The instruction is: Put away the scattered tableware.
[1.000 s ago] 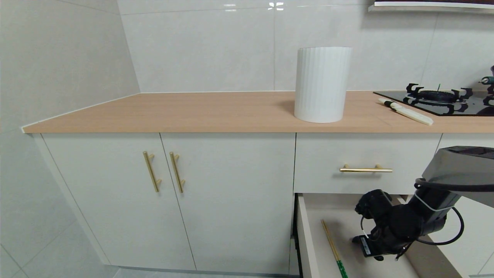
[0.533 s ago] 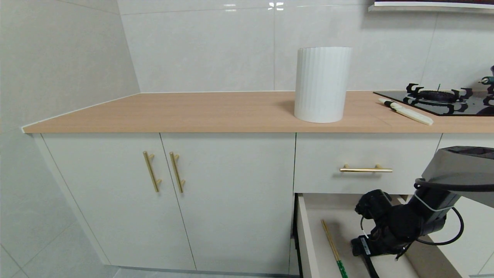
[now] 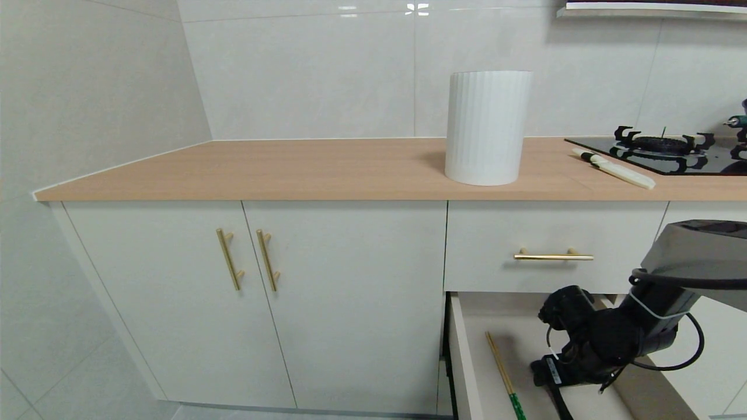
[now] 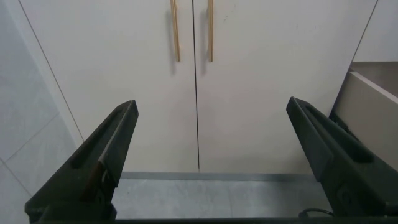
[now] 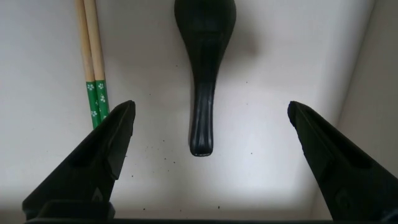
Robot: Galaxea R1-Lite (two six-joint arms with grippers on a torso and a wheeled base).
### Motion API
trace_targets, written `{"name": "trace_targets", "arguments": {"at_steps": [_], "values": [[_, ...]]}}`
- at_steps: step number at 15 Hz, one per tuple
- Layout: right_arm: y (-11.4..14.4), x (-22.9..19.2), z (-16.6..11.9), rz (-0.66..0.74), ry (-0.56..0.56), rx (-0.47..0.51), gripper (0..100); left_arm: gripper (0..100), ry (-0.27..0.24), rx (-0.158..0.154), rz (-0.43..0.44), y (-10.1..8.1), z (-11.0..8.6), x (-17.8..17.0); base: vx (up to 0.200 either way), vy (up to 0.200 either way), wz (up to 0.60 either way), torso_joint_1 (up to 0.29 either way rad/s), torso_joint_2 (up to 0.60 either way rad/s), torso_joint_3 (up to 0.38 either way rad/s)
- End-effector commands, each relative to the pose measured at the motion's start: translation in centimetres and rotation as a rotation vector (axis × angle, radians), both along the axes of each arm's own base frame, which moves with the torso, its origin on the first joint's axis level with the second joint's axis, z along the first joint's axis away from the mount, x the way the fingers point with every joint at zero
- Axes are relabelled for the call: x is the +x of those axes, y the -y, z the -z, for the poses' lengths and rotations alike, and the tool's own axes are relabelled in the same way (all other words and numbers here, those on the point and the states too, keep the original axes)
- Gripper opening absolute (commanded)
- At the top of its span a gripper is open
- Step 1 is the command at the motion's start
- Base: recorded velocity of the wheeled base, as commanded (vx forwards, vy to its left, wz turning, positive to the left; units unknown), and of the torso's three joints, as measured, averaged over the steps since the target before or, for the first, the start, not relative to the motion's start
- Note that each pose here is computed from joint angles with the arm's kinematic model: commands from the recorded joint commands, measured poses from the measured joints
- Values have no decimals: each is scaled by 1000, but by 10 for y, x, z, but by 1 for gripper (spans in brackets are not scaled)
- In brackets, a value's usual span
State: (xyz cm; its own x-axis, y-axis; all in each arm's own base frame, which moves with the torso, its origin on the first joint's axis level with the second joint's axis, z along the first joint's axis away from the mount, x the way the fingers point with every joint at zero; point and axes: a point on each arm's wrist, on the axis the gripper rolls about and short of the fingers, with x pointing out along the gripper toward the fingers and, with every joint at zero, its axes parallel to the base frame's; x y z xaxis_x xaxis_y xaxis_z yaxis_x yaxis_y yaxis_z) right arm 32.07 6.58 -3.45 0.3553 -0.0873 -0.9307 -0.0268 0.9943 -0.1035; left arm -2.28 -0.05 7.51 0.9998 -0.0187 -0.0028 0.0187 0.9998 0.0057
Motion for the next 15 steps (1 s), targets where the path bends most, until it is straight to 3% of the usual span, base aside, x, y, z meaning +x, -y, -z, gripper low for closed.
{"name": "trace_targets", "arguments": {"at_steps": [1,8,15], "values": [[3,-6,-38,5,95,22,100,100,0,0,0,0,0,0,0,0,0,0,0,0],[4,-55,-150,-40,282,82,100,100,0,0,0,0,0,0,0,0,0,0,0,0],[-7,-76,-170,-100,304,95,100,100,0,2,0,0,0,0,0,0,0,0,0,0]]}}
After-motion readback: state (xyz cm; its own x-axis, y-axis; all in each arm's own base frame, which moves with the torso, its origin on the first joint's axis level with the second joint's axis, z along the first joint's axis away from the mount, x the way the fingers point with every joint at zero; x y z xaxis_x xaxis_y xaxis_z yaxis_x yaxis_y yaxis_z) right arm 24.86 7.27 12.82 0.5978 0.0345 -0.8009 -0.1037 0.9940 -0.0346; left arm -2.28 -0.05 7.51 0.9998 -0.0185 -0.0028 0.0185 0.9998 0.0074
